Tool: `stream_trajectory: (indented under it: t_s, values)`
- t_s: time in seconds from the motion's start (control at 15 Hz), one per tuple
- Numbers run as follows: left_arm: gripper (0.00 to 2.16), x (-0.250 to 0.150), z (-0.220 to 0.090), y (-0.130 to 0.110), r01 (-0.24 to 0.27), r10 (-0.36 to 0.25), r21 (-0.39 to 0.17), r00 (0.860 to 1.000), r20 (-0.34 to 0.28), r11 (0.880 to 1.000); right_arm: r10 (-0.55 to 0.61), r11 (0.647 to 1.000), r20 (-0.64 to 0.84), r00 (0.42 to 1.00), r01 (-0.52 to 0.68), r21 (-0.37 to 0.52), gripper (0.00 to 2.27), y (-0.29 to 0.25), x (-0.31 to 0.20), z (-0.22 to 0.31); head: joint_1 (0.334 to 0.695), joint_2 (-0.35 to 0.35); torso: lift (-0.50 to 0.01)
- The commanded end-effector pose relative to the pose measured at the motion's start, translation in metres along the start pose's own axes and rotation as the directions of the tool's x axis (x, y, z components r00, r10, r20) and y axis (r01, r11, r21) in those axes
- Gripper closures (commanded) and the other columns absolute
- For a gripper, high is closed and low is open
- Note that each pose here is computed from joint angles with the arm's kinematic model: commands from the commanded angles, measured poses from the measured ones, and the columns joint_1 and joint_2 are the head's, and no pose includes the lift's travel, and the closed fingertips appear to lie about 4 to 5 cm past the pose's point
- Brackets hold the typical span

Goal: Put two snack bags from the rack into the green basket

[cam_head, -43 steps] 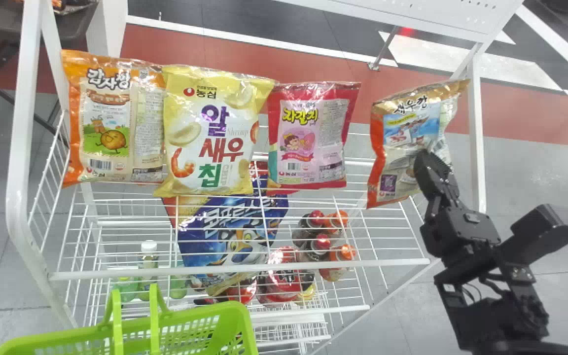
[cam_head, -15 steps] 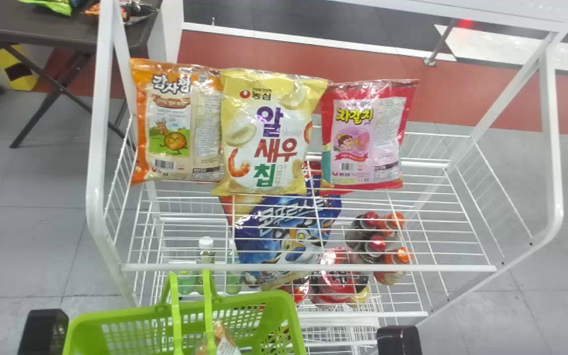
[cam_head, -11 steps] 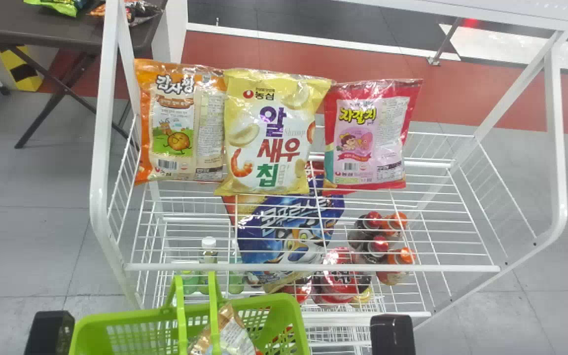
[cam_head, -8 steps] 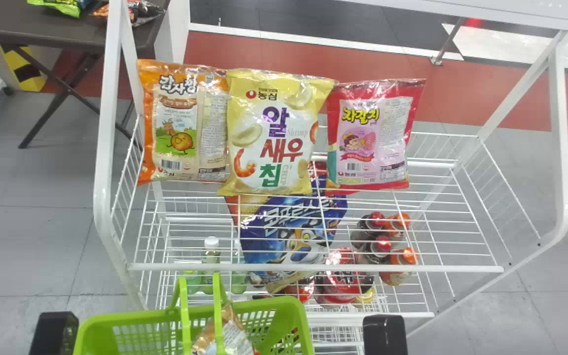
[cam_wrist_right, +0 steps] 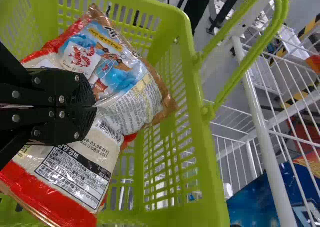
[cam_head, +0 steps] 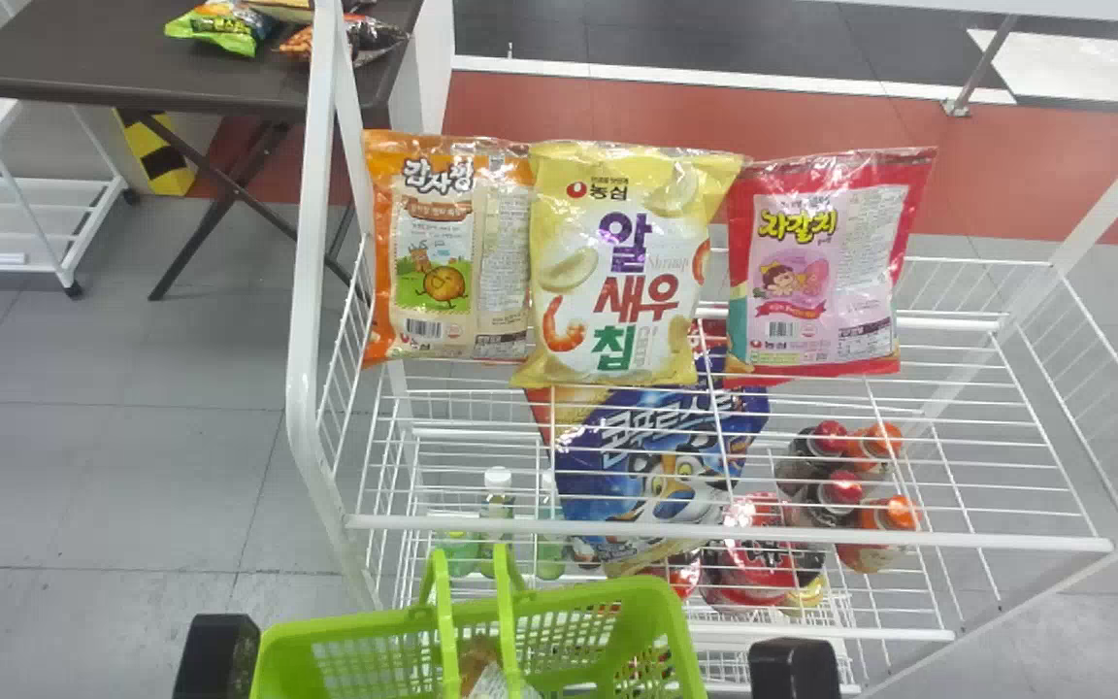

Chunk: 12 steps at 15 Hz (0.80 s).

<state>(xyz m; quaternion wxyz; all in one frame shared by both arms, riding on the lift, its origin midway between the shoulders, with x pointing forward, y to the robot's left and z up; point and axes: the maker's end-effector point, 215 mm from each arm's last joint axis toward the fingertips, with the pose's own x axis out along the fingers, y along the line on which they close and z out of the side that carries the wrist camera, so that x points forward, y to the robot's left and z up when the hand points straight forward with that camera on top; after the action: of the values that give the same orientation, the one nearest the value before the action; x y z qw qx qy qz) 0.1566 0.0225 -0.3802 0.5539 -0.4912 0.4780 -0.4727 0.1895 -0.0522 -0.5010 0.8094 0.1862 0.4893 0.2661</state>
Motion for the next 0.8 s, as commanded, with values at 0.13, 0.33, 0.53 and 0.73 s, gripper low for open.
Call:
stream_trajectory:
  t_s: [0.13,0.33,0.53,0.73]
  values:
    - [1.37,0.0,-0.001,-0.001,0.001,-0.001,0.002,1.0,0.0,1.0,-0.037,0.999,0.089,0.995,0.038,-0.011,0.0,-0.011,-0.026,0.027,0.695,-0.15,-0.005]
    - [1.37,0.0,-0.002,-0.001,0.0,0.0,-0.001,1.0,-0.001,1.0,-0.053,0.998,0.196,0.979,0.06,-0.025,0.06,-0.018,-0.049,0.062,0.695,-0.213,-0.005]
    - [1.37,0.0,-0.002,-0.002,0.001,-0.001,0.002,1.0,-0.003,1.0,-0.045,0.999,0.26,0.965,0.051,-0.018,0.06,-0.021,-0.062,0.084,0.695,-0.253,-0.005]
    - [1.37,0.0,-0.002,-0.002,0.001,-0.001,0.002,1.0,-0.003,1.0,-0.057,0.997,0.379,0.924,0.07,-0.02,0.06,-0.032,-0.085,0.123,0.695,-0.285,-0.005]
